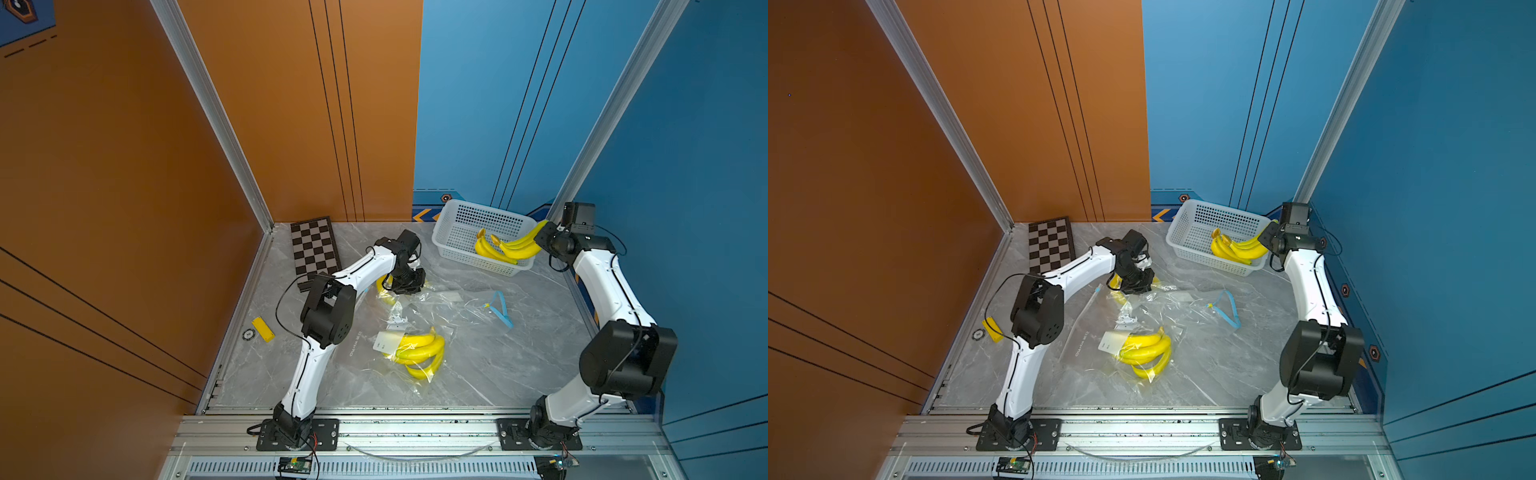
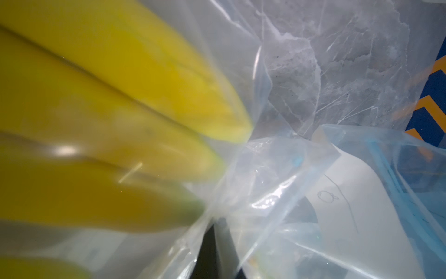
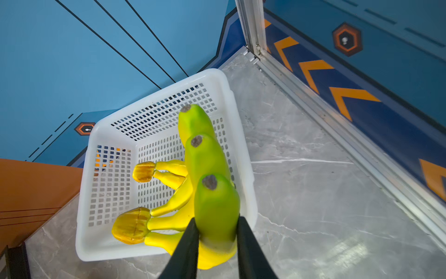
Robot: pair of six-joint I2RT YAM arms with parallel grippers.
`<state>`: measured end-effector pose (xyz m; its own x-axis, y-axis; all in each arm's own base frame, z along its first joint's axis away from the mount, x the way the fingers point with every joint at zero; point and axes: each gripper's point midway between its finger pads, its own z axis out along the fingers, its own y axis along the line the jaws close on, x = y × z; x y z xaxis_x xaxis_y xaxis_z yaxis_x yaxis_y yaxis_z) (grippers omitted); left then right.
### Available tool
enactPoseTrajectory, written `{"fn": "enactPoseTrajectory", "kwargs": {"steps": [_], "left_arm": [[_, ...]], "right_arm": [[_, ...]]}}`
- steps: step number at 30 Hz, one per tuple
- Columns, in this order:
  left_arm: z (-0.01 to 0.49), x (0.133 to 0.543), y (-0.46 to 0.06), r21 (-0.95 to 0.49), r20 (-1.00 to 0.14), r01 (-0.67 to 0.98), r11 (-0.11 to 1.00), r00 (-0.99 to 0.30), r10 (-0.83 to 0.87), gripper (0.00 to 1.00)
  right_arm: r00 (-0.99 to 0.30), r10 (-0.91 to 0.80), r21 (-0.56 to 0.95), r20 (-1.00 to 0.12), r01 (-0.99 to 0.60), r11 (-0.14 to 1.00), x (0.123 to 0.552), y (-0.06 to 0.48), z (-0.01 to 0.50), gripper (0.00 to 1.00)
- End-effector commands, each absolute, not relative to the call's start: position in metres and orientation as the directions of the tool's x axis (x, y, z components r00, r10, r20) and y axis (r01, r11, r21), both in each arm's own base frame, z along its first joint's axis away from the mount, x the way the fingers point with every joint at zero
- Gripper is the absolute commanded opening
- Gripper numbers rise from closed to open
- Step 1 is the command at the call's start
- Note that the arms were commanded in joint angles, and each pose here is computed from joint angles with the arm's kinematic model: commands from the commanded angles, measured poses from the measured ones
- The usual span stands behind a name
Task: Open the zip-top bag and take out the banana
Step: Place the banana in the basket.
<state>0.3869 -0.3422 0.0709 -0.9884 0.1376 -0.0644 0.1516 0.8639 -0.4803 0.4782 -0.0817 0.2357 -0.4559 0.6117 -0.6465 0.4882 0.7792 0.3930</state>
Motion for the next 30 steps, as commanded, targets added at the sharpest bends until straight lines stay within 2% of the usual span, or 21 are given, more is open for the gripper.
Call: {"fn": "enactPoseTrajectory", "kwargs": {"steps": [1,3,6,9,10,13,15,17,19,21,25,30], "left_arm": [[0.067,0.371,-0.374,-0.519,-0.025,0.166,0.838,-0.984,0.179,0.0],[0.068,0.37,-0.385,-0.524,-0.032,0.168,0.835,-0.984,0.178,0.0],[0.077,0.369,-0.409,-0.545,-0.055,0.186,0.817,-0.981,0.187,0.01],[0.088,0.369,-0.44,-0.567,-0.095,0.208,0.797,-0.978,0.188,0.04],[0.091,0.369,-0.451,-0.576,-0.105,0.211,0.79,-0.977,0.185,0.09],[0.101,0.365,-0.489,-0.621,-0.135,0.23,0.749,-0.973,0.187,0.34],[0.11,0.363,-0.505,-0.643,-0.157,0.243,0.726,-0.97,0.186,0.55],[0.123,0.361,-0.506,-0.644,-0.184,0.265,0.718,-0.964,0.191,0.64],[0.146,0.358,-0.492,-0.621,-0.231,0.305,0.722,-0.952,0.203,0.71],[0.173,0.354,-0.471,-0.592,-0.28,0.338,0.731,-0.937,0.208,0.75],[0.223,0.329,-0.415,-0.558,-0.338,0.372,0.742,-0.918,0.206,0.78],[0.251,0.288,-0.331,-0.519,-0.367,0.339,0.785,-0.917,0.154,0.78]], "right_arm": [[-0.41,0.657,0.514,-0.633,0.411,0.753,0.519,-0.069,0.244,0.49],[-0.443,0.659,0.522,-0.608,0.402,0.752,0.527,-0.064,0.238,0.66],[-0.424,0.641,0.505,-0.639,0.397,0.766,0.514,-0.067,0.259,0.75],[-0.383,0.634,0.508,-0.672,0.384,0.771,0.488,-0.071,0.297,0.78],[-0.375,0.63,0.509,-0.68,0.378,0.774,0.478,-0.07,0.308,0.78],[-0.368,0.616,0.513,-0.696,0.345,0.786,0.448,-0.061,0.337,0.79],[-0.371,0.614,0.522,-0.697,0.324,0.789,0.426,-0.052,0.349,0.78],[-0.394,0.62,0.54,-0.679,0.303,0.785,0.406,-0.04,0.353,0.78],[-0.445,0.611,0.562,-0.655,0.254,0.787,0.391,-0.017,0.354,0.78],[-0.517,0.567,0.552,-0.641,0.202,0.809,0.375,0.012,0.351,0.78],[-0.624,0.475,0.534,-0.62,0.108,0.839,0.338,0.068,0.345,0.78],[-0.696,0.384,0.511,-0.607,0.028,0.859,0.297,0.118,0.339,0.78]]}}
